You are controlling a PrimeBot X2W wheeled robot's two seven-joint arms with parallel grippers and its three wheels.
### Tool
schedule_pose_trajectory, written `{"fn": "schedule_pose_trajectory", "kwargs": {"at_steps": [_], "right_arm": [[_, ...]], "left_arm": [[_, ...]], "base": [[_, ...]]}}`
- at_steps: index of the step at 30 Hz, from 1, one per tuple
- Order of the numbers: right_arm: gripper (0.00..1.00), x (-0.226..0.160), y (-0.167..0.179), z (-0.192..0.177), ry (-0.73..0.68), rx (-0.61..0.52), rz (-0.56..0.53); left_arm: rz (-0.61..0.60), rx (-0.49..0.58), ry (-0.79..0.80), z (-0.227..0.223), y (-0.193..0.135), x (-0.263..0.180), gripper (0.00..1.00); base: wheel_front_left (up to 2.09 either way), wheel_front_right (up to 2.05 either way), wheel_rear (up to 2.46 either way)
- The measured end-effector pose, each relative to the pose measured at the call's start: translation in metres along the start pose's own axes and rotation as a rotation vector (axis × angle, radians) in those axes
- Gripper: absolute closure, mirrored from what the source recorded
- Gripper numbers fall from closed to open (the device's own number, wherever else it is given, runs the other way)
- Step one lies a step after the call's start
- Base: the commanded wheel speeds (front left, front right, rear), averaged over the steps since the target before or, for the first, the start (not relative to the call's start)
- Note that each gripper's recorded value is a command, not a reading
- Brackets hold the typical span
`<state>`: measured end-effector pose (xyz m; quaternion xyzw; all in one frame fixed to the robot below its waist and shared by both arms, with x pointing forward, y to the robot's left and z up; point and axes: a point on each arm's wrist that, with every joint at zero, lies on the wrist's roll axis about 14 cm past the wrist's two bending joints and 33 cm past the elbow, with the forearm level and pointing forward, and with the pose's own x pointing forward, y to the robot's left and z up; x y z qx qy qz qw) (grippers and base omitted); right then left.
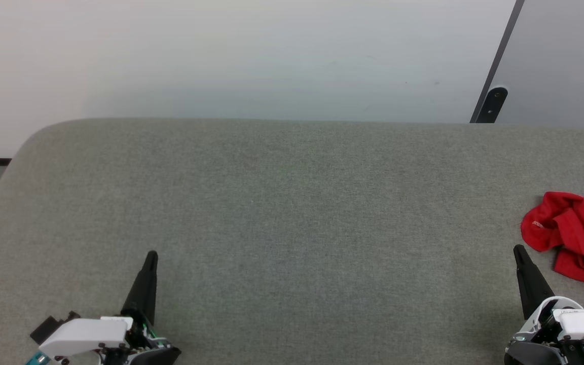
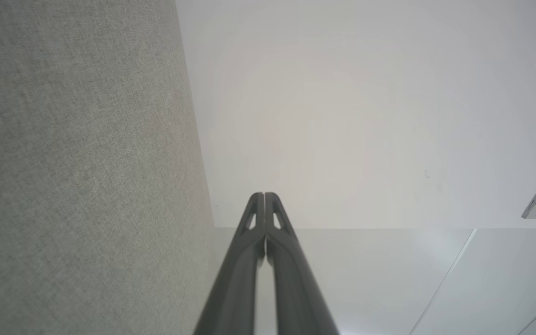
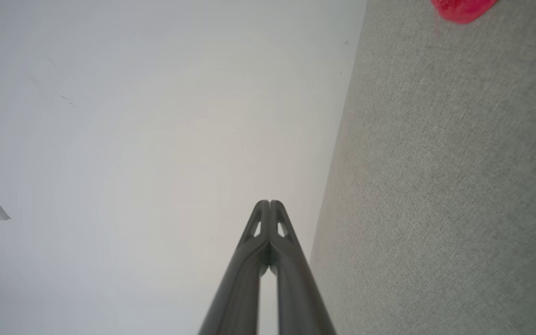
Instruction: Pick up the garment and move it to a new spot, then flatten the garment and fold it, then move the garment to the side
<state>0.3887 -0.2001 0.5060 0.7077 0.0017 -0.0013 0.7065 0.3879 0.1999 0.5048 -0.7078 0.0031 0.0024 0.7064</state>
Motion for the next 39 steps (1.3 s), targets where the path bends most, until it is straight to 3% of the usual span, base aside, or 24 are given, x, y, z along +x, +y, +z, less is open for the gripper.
{"fn": "schedule_pose_trajectory", "kwargs": {"at_steps": [39], "right_arm": [[1.0, 0.0, 0.0001, -0.0001, 0.0, 0.0, 0.0]], "left_arm": [[0.0, 0.0, 0.0, 0.0, 0.0, 0.0, 1.0]], "base": [[0.0, 0.0, 0.0]]}}
